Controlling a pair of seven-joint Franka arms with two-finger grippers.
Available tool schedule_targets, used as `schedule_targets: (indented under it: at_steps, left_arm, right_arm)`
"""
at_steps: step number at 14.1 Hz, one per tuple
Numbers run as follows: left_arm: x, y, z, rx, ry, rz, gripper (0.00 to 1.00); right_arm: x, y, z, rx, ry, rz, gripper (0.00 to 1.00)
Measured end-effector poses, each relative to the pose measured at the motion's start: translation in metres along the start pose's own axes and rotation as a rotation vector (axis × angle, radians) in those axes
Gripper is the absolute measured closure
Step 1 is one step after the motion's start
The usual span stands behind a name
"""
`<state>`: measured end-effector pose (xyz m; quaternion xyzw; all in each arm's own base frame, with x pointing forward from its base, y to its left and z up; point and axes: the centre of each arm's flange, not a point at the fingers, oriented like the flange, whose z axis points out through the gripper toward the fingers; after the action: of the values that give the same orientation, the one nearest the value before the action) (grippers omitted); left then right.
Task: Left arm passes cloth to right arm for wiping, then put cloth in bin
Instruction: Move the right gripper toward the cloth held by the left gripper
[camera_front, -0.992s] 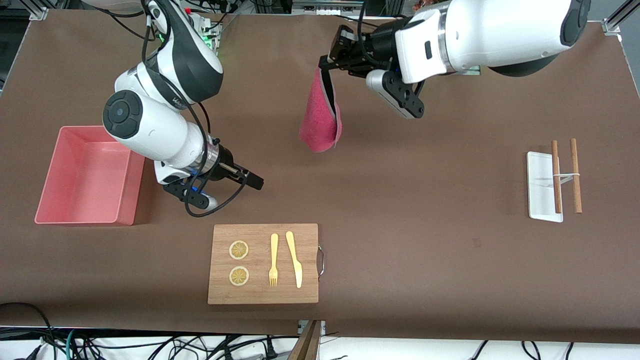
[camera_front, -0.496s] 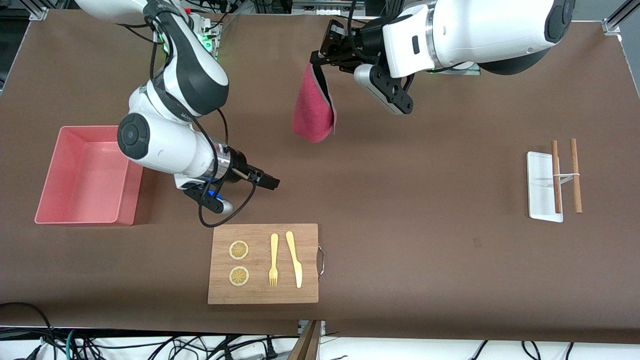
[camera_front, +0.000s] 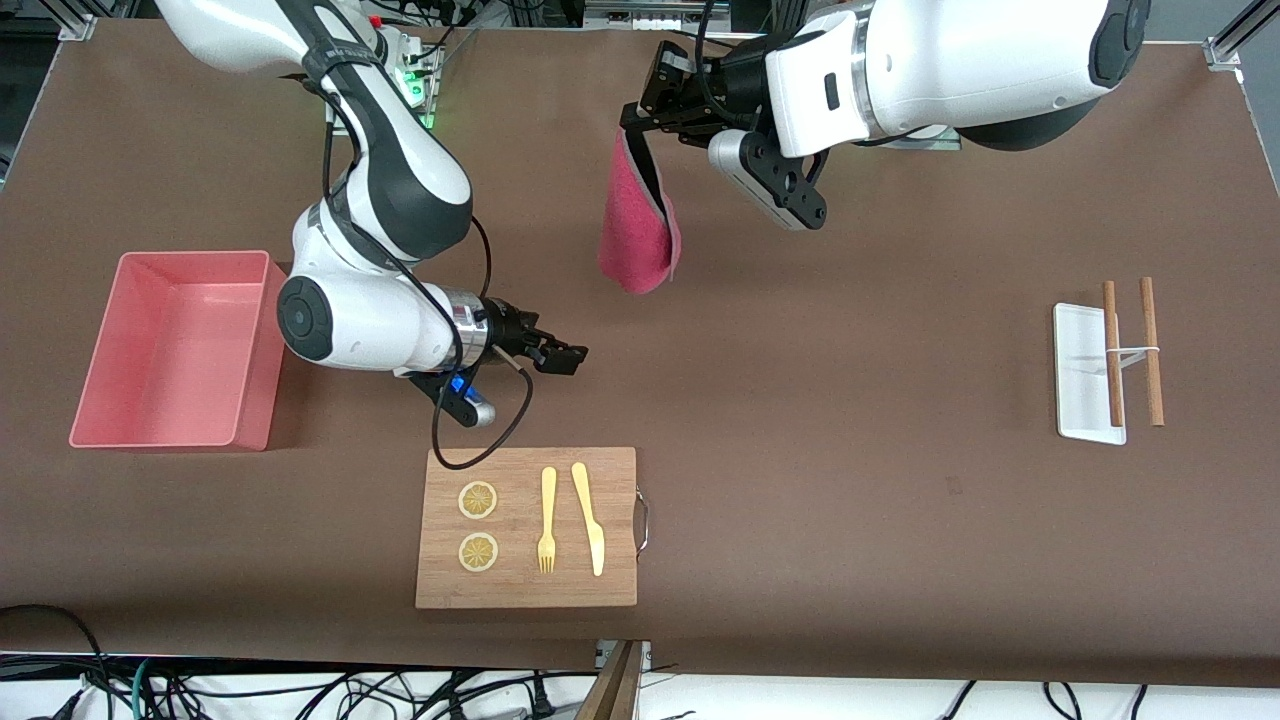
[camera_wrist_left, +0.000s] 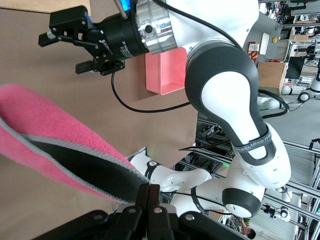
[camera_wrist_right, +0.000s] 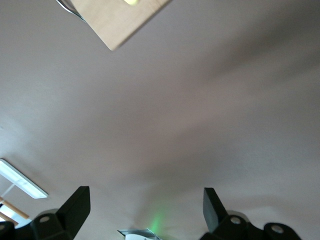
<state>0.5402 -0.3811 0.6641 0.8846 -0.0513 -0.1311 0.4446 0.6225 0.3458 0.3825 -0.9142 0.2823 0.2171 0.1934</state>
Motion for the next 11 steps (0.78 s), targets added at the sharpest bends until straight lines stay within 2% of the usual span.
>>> schedule_targets:
  at_steps: [2, 7, 11]
  left_arm:
    - [0.0, 0.0, 0.0, 0.0, 0.0, 0.0, 0.99]
    - [0.002, -0.002, 0.001, 0.0, -0.002, -0.003, 0.99]
    - [0.003, -0.003, 0.002, 0.001, -0.003, -0.006, 0.99]
  right_arm:
    - [-0.002, -0.001, 0.015, -0.006, -0.049, 0.038, 0.0]
    - [-0.014, -0.007, 0.039, -0.014, -0.131, 0.116, 0.0]
    - [-0.032, 0.0, 0.053, -0.118, -0.213, 0.161, 0.0]
